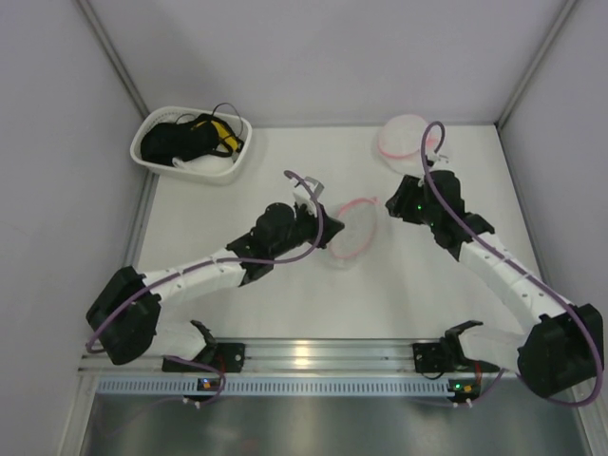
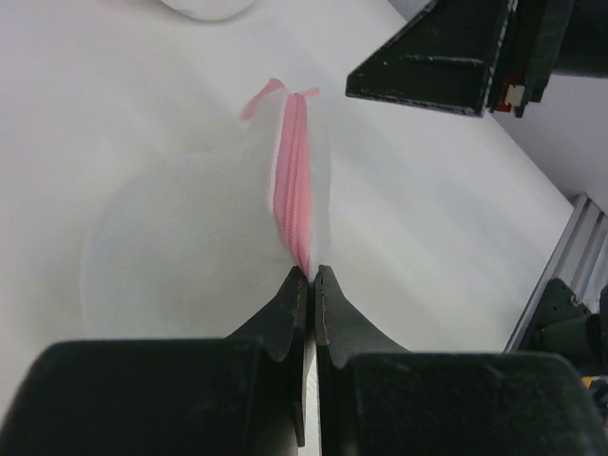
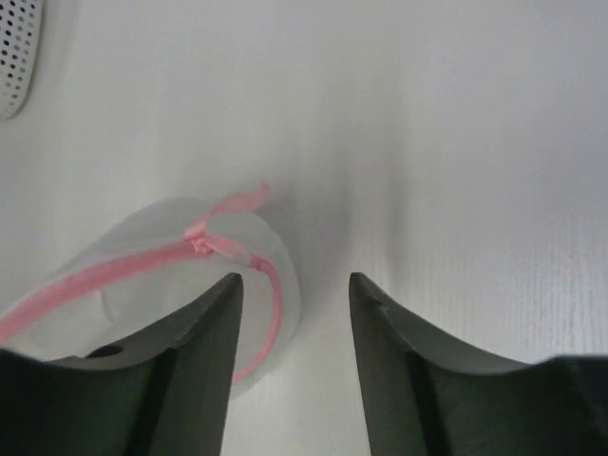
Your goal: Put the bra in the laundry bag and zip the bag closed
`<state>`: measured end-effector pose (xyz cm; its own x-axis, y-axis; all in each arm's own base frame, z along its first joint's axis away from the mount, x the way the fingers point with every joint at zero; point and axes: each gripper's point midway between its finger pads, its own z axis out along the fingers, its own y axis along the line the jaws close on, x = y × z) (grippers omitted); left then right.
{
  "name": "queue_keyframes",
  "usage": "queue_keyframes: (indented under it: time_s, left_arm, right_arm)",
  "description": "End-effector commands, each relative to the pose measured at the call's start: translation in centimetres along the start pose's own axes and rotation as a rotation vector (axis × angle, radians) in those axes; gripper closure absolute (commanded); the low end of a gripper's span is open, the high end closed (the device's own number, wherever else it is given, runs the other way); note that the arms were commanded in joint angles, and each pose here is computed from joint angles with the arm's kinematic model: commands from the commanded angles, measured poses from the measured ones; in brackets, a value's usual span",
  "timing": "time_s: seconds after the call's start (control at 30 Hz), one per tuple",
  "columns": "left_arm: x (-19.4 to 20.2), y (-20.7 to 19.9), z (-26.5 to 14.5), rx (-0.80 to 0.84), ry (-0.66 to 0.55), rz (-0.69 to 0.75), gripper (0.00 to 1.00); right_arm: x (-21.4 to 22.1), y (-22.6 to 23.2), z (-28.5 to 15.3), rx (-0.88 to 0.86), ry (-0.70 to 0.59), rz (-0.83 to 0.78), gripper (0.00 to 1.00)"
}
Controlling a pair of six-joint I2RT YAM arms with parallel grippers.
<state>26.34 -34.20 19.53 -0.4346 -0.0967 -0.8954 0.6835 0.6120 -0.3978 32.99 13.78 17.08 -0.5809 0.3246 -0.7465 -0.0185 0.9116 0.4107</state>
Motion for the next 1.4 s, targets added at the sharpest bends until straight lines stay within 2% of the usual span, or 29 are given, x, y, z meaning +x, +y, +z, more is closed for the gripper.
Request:
queue_keyframes:
  time_s: [0.0,0.07,0.1,0.2,0.3,0.37,0.4,0.5,0.63,0.77,0.9,1.1,1.17,1.23,1.27,1.33,1.37]
  left_arm:
    - [-7.6,-0.2,-0.1,-0.020,-0.191,-0.081,1.00]
    - [-9.7,0.4,-0.1,-0.031,-0.235,-0.149,1.00]
    - [-11.7,1.3,-0.3,-0.049,-0.277,-0.165,1.00]
    - [-14.9,3.6,-0.6,-0.125,-0.364,-0.202,1.00]
    - [-17.6,4.4,-1.0,-0.168,-0.436,-0.220,1.00]
    - [-18.6,5.5,-1.6,-0.179,-0.465,-0.260,1.00]
    - [-18.9,5.8,-1.8,-0.172,-0.476,-0.315,1.00]
    - [-19.6,7.4,-3.1,-0.185,-0.519,-0.401,1.00]
    - [-20.0,7.7,-4.5,-0.187,-0.592,-0.493,1.00]
    - [-19.8,7.9,-5.1,-0.166,-0.627,-0.602,1.00]
    - [-18.3,7.5,-3.8,-0.074,-0.598,-0.735,1.00]
    - [-17.3,6.1,-2.3,0.042,-0.536,-0.805,1.00]
    - [-17.4,6.1,-2.3,0.047,-0.541,-0.806,1.00]
    - [-17.3,5.9,-2.3,0.056,-0.534,-0.802,1.00]
    - [-17.3,5.7,-2.3,0.062,-0.530,-0.799,1.00]
    - [-16.7,5.7,-2.1,0.065,-0.510,-0.805,1.00]
    - [-16.5,5.7,-1.9,0.065,-0.502,-0.804,1.00]
  right_arm:
    - [-5.8,1.7,-1.8,-0.023,-0.106,-0.053,0.46]
    - [-8.0,2.1,-2.8,-0.032,-0.146,-0.053,0.31]
    - [-9.2,1.9,-3.3,-0.037,-0.176,-0.043,0.20]
    - [-10.3,2.9,-4.0,-0.132,-0.219,-0.038,0.08]
    - [-9.6,4.2,-3.3,-0.249,-0.213,-0.010,0.01]
    - [-7.4,5.3,-2.0,-0.345,-0.137,0.018,0.01]
    - [-8.1,6.6,-1.9,-0.412,-0.166,0.048,0.01]
    - [-6.5,8.3,-0.4,-0.501,-0.109,0.114,0.01]
    - [-7.9,11.5,-0.5,-0.637,-0.162,0.196,0.00]
    - [-7.6,12.2,0.3,-0.671,-0.170,0.303,0.00]
    - [-7.2,12.8,1.6,-0.682,-0.155,0.406,0.01]
    - [-5.7,13.7,3.6,-0.623,-0.112,0.399,0.01]
    - [-5.7,14.1,3.6,-0.632,-0.105,0.401,0.04]
    - [-5.9,14.3,3.5,-0.637,-0.108,0.403,0.17]
    - [-6.3,14.5,3.2,-0.644,-0.120,0.403,0.37]
    - [-6.8,14.2,3.2,-0.622,-0.139,0.405,0.63]
    - [-7.3,14.1,2.8,-0.615,-0.159,0.400,0.82]
